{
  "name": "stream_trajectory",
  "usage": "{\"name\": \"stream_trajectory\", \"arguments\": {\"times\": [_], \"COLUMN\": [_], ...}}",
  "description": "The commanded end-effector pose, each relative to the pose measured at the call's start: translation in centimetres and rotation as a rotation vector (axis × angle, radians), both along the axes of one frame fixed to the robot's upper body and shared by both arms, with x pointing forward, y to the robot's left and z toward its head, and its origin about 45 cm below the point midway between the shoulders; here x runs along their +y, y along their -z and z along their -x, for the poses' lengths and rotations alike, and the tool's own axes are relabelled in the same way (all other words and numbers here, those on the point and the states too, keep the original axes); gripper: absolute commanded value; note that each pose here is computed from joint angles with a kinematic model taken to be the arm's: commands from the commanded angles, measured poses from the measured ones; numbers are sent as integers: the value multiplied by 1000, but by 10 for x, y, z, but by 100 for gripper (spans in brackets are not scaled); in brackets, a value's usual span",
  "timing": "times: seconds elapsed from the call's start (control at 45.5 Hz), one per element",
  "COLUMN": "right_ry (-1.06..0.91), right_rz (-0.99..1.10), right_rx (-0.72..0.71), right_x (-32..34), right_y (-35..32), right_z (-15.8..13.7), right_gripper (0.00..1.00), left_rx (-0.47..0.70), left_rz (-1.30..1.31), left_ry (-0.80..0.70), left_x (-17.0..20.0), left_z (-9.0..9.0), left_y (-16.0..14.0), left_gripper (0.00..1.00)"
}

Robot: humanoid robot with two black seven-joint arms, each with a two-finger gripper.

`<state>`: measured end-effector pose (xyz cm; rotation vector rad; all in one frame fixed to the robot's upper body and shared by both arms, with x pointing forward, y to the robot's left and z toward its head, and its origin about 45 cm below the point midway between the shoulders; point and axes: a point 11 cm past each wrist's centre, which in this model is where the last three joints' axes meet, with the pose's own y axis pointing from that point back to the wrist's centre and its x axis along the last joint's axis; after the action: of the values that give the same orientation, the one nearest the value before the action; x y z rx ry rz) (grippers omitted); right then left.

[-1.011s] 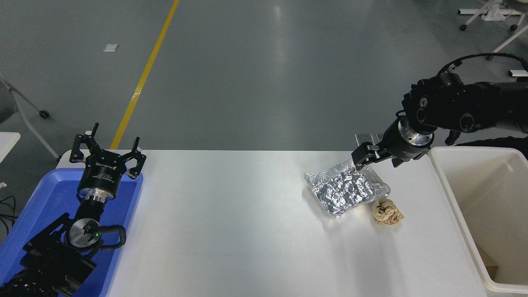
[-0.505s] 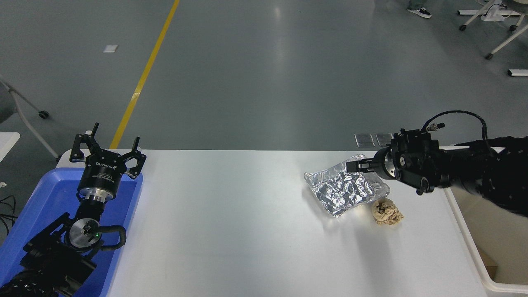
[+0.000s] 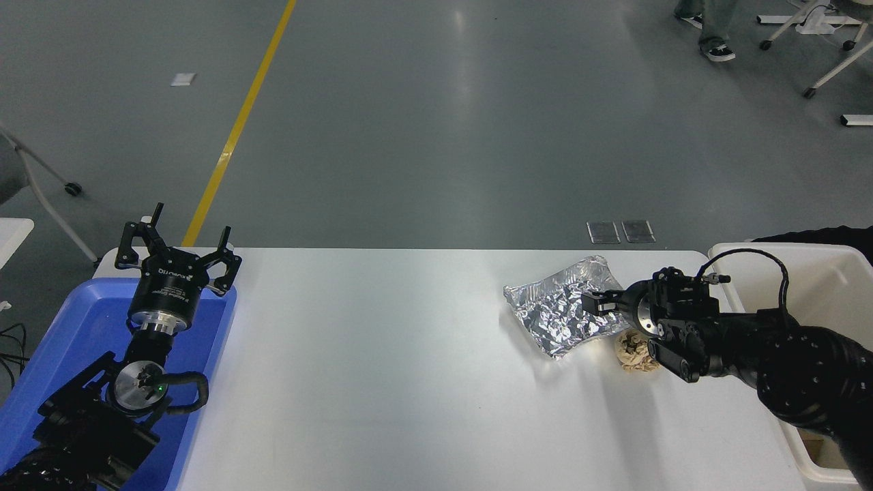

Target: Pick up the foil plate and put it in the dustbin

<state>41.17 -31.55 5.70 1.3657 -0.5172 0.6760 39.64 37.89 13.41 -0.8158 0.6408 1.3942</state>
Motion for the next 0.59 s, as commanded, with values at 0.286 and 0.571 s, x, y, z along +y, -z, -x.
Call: {"name": "stream_trajectory", "arguments": {"times": [0.286, 0.571], "right_ry": [30, 8], "right_rz": [39, 60], "right_rx": [-2, 33], "right_x": [-15, -16], "right_y": [12, 22], "right_z": [11, 21], "right_gripper": [72, 20], "left_rx": [0, 0], "left_rz": [0, 0], "left_ry": [0, 0], "left_x": [0, 0], "left_z": [0, 0], "left_y": [0, 0], "left_gripper": [100, 100]}}
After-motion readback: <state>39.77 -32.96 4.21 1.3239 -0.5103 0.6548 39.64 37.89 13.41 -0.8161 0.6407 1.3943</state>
